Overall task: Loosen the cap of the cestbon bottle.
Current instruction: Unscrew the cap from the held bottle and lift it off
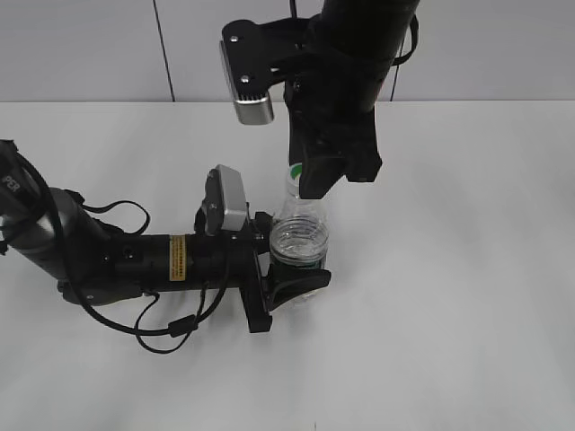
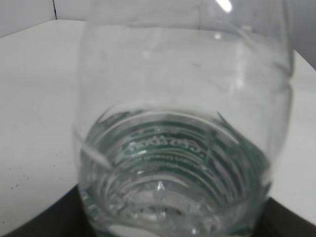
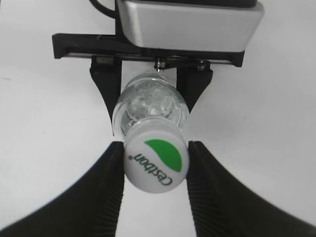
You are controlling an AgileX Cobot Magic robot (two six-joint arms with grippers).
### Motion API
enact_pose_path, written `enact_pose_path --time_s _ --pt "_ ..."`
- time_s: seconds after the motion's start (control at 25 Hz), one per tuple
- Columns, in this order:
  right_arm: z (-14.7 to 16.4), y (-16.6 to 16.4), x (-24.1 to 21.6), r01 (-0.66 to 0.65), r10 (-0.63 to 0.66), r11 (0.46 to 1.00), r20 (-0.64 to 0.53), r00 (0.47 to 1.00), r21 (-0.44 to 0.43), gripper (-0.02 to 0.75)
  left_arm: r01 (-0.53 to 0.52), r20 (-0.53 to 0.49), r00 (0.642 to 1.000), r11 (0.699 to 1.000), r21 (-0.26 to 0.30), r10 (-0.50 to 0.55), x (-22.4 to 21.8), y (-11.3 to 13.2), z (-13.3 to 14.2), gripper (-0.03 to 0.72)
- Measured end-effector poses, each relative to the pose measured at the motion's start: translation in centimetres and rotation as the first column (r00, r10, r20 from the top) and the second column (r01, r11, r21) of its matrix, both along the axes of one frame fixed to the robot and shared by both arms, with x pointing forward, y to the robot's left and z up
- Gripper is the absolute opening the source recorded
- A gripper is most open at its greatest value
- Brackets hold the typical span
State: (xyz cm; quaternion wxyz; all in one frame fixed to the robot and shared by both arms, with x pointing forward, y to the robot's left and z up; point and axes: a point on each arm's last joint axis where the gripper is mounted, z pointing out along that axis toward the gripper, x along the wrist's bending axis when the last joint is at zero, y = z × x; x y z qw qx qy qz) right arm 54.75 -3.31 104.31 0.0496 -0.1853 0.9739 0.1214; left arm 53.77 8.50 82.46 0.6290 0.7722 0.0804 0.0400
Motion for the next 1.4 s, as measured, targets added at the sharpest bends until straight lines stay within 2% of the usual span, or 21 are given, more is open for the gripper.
enact_pose_path --time_s 0.12,0.36,0.72,0.92,1.16,1.2,1.32,1.4 --pt "0.0 -0.02 0.02 -0.13 0.131 0.991 0.035 0.991 -0.012 0.294 0.0 0.001 1.0 1.0 0.0 0.0 0.0 0.0 0.0 0.414" --pt "0.02 -0.05 0.02 -0.286 0.288 0.958 0.076 0.955 -0.032 0.294 -0.001 0.001 1.0 1.0 0.0 0.001 0.0 -0.03 0.0 0.414" --pt "0.11 -0.06 0.08 -0.493 0.498 0.867 0.136 0.856 -0.071 0.294 -0.006 -0.004 1.0 1.0 -0.002 0.006 0.03 -0.02 0.01 0.413" --pt "0.11 -0.07 0.08 -0.507 0.513 0.859 0.139 0.847 -0.075 0.294 -0.006 -0.004 1.0 1.0 -0.002 0.006 0.03 -0.02 0.01 0.413" --pt "0.16 0.14 -0.06 -0.388 0.388 0.921 0.106 0.916 -0.023 0.295 -0.005 -0.003 1.0 1.0 -0.002 0.005 0.02 -0.02 0.01 0.413" --pt "0.17 0.15 -0.07 -0.363 0.363 0.932 0.099 0.927 -0.016 0.311 -0.005 -0.003 1.0 1.0 -0.002 0.005 0.02 -0.02 0.01 0.413" --pt "0.06 0.31 -0.13 -0.292 0.291 0.956 0.069 0.954 0.011 0.436 -0.006 -0.004 1.0 1.0 -0.002 0.006 0.03 -0.02 0.01 0.413" --pt "0.07 0.35 -0.16 -0.258 0.257 0.966 0.057 0.965 0.02 0.493 -0.006 -0.004 1.0 1.0 -0.002 0.006 0.03 -0.02 0.01 0.413"
